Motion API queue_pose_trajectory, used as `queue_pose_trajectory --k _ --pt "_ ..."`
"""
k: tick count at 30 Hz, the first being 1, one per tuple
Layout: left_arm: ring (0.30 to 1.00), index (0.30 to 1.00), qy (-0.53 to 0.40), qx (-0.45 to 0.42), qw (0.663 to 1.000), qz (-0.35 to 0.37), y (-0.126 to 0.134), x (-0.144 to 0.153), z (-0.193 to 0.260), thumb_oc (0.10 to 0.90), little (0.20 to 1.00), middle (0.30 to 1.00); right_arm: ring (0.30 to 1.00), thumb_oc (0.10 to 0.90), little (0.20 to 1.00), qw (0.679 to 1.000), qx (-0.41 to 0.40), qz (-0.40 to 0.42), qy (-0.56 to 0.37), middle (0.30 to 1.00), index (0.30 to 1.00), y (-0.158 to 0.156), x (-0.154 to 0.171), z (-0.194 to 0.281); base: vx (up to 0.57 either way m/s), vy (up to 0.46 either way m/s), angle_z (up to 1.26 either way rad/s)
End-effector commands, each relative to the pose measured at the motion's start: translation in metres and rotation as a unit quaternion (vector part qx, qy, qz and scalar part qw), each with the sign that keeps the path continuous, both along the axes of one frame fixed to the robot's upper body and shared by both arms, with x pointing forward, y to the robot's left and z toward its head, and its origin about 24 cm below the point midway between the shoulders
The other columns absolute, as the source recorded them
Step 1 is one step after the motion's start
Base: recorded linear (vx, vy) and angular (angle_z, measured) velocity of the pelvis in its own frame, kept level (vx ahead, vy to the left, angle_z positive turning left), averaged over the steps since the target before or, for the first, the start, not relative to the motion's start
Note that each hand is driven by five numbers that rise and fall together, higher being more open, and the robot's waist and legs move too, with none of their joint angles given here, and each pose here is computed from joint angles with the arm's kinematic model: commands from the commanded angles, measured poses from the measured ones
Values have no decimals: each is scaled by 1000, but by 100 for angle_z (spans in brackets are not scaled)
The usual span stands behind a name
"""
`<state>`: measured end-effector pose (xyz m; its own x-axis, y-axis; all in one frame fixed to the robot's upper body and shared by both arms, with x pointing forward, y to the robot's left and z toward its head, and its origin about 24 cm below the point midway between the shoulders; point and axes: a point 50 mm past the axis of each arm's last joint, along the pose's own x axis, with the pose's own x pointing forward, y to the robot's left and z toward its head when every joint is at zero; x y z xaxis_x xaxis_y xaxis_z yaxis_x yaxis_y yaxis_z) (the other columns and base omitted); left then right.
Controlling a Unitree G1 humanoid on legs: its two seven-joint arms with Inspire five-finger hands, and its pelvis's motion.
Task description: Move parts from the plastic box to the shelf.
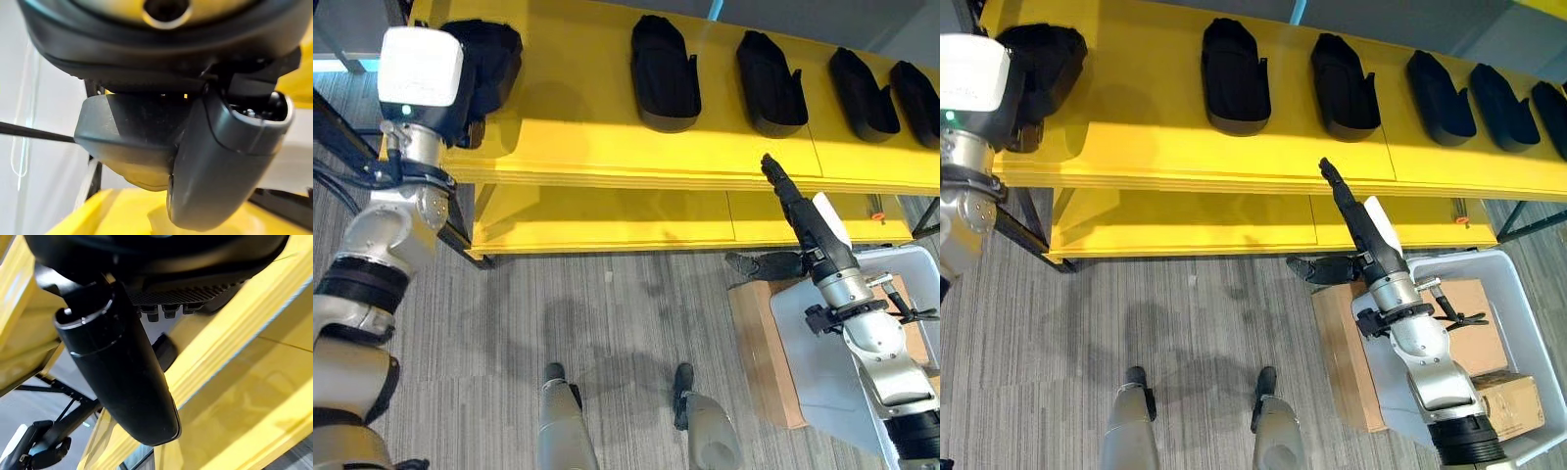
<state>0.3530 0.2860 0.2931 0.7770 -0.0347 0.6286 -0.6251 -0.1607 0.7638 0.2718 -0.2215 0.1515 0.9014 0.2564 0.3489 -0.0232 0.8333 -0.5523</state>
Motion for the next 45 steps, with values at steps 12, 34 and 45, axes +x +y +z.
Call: queue_pose_trajectory --k 12,34,45 --pt "300 300 -125 58 989 48 5 -18 95 400 300 300 1000 900 1000 992 -27 28 -122 1000 1000 -5 -15 55 15 32 0" --pt "300 300 -120 -13 992 39 0 -5 98 400 300 300 1000 900 1000 990 -45 -14 -130 1000 1000 -21 -20 60 -4 14 -6" --pt "300 300 -103 -122 987 32 5 10 83 400 300 300 1000 900 1000 990 -50 -27 -126 1000 1000 -23 -20 57 13 -2 -1"
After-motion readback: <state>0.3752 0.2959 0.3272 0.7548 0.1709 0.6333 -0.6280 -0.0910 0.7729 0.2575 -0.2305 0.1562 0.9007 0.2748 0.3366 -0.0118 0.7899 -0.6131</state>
